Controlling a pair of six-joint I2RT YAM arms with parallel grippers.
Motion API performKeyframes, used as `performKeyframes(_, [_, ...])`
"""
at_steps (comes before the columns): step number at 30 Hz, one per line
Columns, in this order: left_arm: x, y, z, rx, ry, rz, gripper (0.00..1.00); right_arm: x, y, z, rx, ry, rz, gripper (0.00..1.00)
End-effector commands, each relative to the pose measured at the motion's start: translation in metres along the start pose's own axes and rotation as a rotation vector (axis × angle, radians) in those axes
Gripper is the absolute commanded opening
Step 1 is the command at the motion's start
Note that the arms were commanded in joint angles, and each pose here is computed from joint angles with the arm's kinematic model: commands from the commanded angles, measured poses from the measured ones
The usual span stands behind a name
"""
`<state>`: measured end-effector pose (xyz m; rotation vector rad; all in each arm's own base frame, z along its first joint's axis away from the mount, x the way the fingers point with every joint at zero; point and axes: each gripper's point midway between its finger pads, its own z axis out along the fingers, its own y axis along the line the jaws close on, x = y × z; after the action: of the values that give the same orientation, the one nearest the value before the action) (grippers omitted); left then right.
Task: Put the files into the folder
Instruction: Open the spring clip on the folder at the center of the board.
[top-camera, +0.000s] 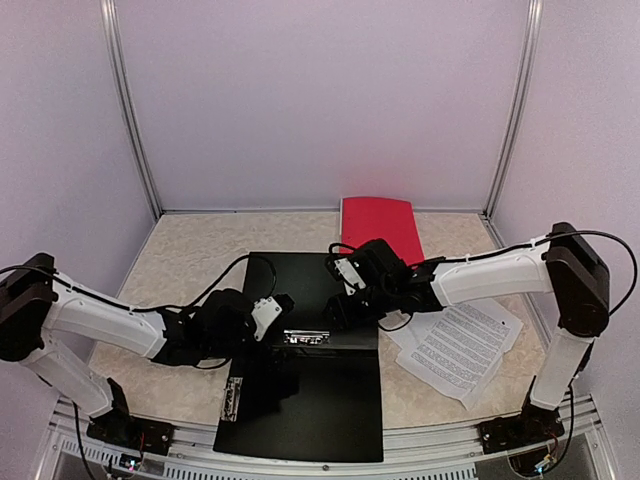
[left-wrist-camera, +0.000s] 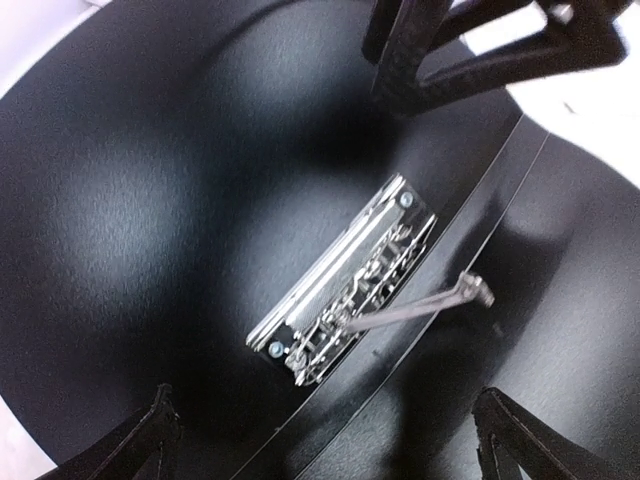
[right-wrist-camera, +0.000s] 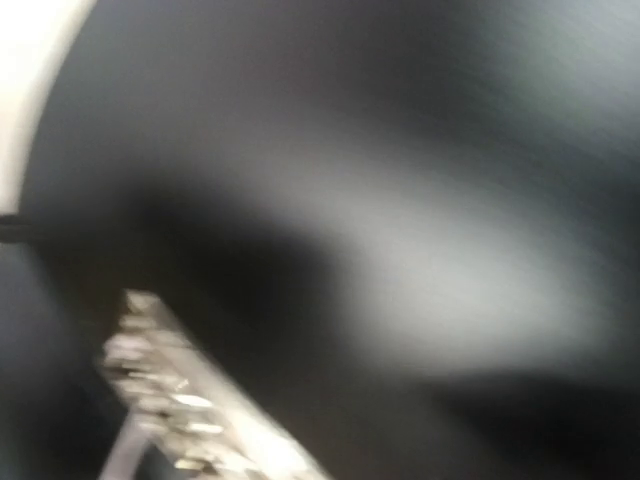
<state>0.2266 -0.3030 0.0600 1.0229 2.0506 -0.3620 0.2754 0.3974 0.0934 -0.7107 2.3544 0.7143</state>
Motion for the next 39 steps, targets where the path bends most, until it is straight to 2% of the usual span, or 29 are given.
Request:
performKeyframes(1, [-0.043, -0.016, -0.001, 0.043, -0.051, -0.051, 0.99, 0.013, -0.031, -0.004, 0.062, 0.021, 0.078, 0.43])
performKeyframes(7, [-0.06, -0.029, 0.03, -0.015, 0.007, -0.007, 0.99, 0.031, -0.051, 0.004, 0.091, 0.046, 0.097, 0.41])
performKeyframes(13, [-0.05, -0.027, 0.06, -0.106, 0.083, 0.033, 0.99, 0.051, -0.062, 0.013, 0.094, 0.084, 0.112, 0.38])
performKeyframes(18, [-0.037, -0.014, 0.058, -0.177, 0.108, 0.011, 0.99, 0.066, -0.068, 0.016, 0.097, 0.108, 0.13, 0.36])
performKeyframes(28, [-0.011, 0.038, 0.039, -0.325, 0.144, -0.196, 0.99, 0.086, -0.071, 0.022, 0.083, 0.145, 0.159, 0.33])
performKeyframes(39, [0.011, 0.065, 0.011, -0.362, 0.134, -0.384, 0.99, 0.099, -0.073, 0.026, 0.083, 0.176, 0.168, 0.32])
